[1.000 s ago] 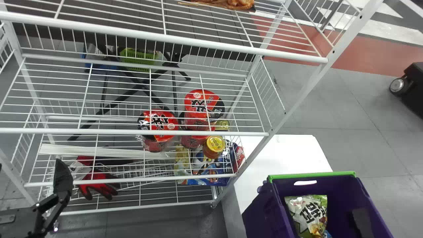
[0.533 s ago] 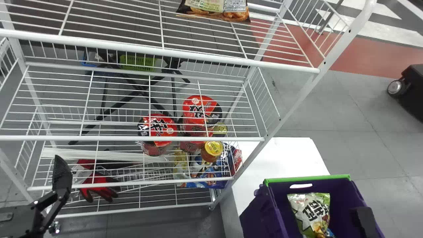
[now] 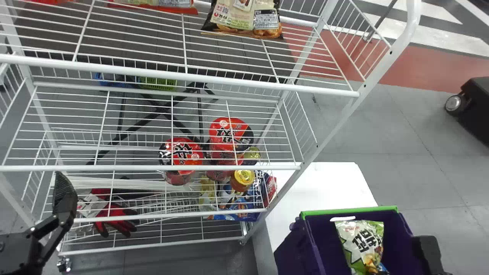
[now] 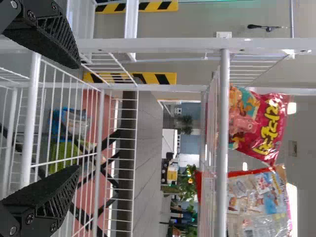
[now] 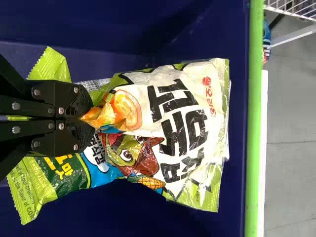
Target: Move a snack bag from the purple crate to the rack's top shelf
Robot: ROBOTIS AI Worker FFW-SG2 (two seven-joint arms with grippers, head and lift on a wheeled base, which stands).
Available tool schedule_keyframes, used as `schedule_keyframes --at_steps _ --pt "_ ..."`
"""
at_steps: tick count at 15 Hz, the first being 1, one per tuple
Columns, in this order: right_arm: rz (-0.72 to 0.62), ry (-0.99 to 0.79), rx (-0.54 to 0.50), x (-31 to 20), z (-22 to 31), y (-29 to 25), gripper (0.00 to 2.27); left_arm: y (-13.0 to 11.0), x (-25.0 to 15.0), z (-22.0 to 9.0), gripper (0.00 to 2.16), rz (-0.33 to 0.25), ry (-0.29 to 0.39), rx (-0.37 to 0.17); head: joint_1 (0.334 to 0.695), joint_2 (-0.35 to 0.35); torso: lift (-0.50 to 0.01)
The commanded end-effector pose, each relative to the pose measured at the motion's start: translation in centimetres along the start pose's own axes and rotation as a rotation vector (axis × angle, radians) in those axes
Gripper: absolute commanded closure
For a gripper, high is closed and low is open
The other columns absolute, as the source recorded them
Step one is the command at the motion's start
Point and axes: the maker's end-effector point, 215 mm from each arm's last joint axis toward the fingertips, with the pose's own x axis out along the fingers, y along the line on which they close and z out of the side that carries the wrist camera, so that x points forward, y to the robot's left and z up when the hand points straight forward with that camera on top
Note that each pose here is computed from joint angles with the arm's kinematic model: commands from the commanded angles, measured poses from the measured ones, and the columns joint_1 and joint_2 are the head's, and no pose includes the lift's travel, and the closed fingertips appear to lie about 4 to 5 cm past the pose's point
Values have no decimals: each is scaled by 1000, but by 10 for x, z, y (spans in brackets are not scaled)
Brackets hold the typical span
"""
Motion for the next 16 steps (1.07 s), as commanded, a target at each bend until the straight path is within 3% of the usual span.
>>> schedule_keyframes --at_steps 1,16 --pt "3 -15 8 -4 8 6 2047 3 -2 6 87 5 -6 1 695 -350 -255" --pt "13 -118 27 -49 43 17 2047 3 -1 2 87 -2 8 -8 695 -350 -195"
